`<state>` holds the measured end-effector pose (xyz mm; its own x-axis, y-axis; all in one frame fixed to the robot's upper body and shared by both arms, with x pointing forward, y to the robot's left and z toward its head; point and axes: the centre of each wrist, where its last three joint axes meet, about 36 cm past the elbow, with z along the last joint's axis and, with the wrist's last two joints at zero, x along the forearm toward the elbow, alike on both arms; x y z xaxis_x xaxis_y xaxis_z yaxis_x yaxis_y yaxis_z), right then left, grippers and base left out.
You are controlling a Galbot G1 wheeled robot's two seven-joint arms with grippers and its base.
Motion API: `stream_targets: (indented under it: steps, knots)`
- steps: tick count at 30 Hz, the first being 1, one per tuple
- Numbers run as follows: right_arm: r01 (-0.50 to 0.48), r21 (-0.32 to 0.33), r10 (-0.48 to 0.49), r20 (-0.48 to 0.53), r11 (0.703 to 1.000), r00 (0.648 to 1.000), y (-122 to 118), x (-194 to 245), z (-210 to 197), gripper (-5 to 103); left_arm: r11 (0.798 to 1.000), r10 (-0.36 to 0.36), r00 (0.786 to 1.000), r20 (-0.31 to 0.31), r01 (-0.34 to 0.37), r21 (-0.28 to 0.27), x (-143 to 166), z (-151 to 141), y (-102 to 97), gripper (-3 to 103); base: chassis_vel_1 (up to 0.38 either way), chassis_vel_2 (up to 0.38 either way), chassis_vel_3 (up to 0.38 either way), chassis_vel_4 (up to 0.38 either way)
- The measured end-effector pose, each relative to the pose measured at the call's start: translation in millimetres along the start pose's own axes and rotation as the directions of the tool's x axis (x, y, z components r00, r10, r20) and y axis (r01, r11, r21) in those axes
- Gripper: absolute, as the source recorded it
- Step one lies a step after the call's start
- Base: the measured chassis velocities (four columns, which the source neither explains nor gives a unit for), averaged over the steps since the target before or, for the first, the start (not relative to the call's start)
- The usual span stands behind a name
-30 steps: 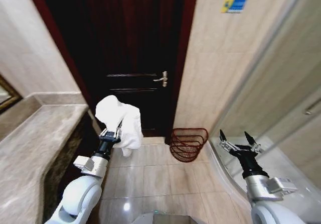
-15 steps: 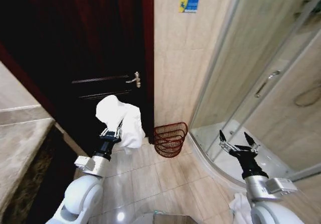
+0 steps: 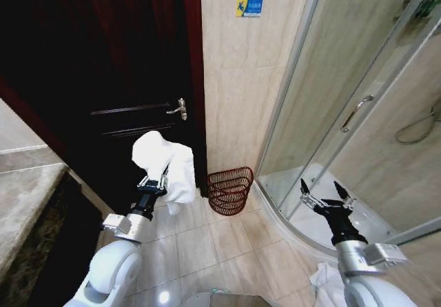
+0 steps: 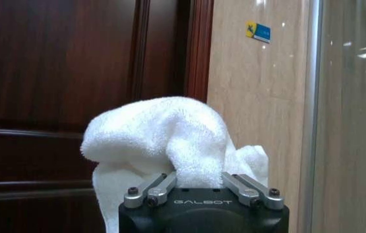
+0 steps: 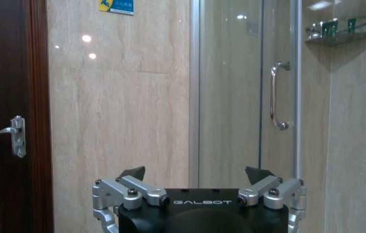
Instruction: Discard the used towel into the hamper.
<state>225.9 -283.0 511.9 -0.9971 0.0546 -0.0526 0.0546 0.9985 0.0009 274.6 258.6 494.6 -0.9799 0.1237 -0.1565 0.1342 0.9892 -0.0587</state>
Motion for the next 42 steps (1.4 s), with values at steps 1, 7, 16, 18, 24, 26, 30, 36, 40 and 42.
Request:
stream_targets:
  steps: [1, 7, 16, 18, 24, 26, 30, 36, 40, 42]
  knots:
    - [0.000, 0.000, 0.000, 0.000, 1.000, 1.000, 0.0, 0.0, 0.0, 100, 1.000, 0.000, 1.000, 0.000, 0.000, 0.000, 0.0, 0.0, 0.0, 15, -0.056, -0.046, 0.075, 0.086]
    - [-0.003, -0.001, 0.003, 0.002, 1.000, 1.000, 0.1, -0.1, 1.6, 100, 1.000, 0.000, 1.000, 0.003, 0.000, 0.014, -0.2, 2.2, -2.0, 15, -0.048, -0.056, 0.044, 0.043]
    - [-0.006, 0.009, 0.006, 0.002, 1.000, 1.000, 5.3, -2.3, 11.9, 100, 0.995, -0.093, 0.995, -0.029, 0.093, 0.028, -12.1, 29.8, -7.7, 15, -0.006, -0.003, 0.003, 0.003]
    - [0.000, 0.007, 0.000, 0.001, 1.000, 1.000, 6.8, -2.6, 13.8, 100, 0.994, -0.106, 0.994, -0.027, 0.107, 0.023, -14.1, 32.6, -7.7, 15, 0.000, 0.000, 0.000, 0.000]
    - [0.018, 0.015, -0.018, -0.001, 1.000, 1.000, 8.3, -5.6, 22.9, 100, 0.989, -0.146, 0.989, -0.034, 0.146, 0.001, -19.5, 47.2, -8.3, 15, 0.000, 0.000, 0.000, 0.000]
    - [0.018, 0.018, -0.018, 0.002, 1.000, 1.000, 8.0, -6.3, 25.8, 100, 0.988, -0.155, 0.987, -0.039, 0.155, -0.002, -20.0, 52.7, -8.6, 15, 0.000, 0.000, 0.000, 0.000]
    - [0.011, 0.017, -0.012, 0.012, 1.000, 1.000, 6.1, -6.5, 37.9, 100, 0.982, -0.189, 0.981, -0.036, 0.188, -0.025, -18.6, 63.4, 4.5, 15, 0.000, 0.000, 0.000, 0.000]
    - [0.001, 0.025, -0.001, 0.021, 1.000, 1.000, 6.3, -5.1, 54.5, 100, 0.977, -0.209, 0.977, -0.034, 0.208, -0.046, -15.0, 71.6, 26.3, 15, 0.000, 0.000, 0.000, 0.000]
    - [0.000, 0.024, -0.001, 0.031, 1.000, 1.000, 8.5, -4.0, 61.6, 100, 0.978, -0.205, 0.978, -0.036, 0.204, -0.044, -14.7, 74.7, 29.2, 15, 0.000, 0.000, 0.000, 0.000]
    - [0.000, 0.024, 0.000, 0.037, 1.000, 0.999, 9.2, -3.6, 68.1, 100, 0.980, -0.199, 0.979, -0.038, 0.197, -0.036, -13.3, 76.6, 27.3, 15, 0.000, 0.000, 0.000, 0.000]
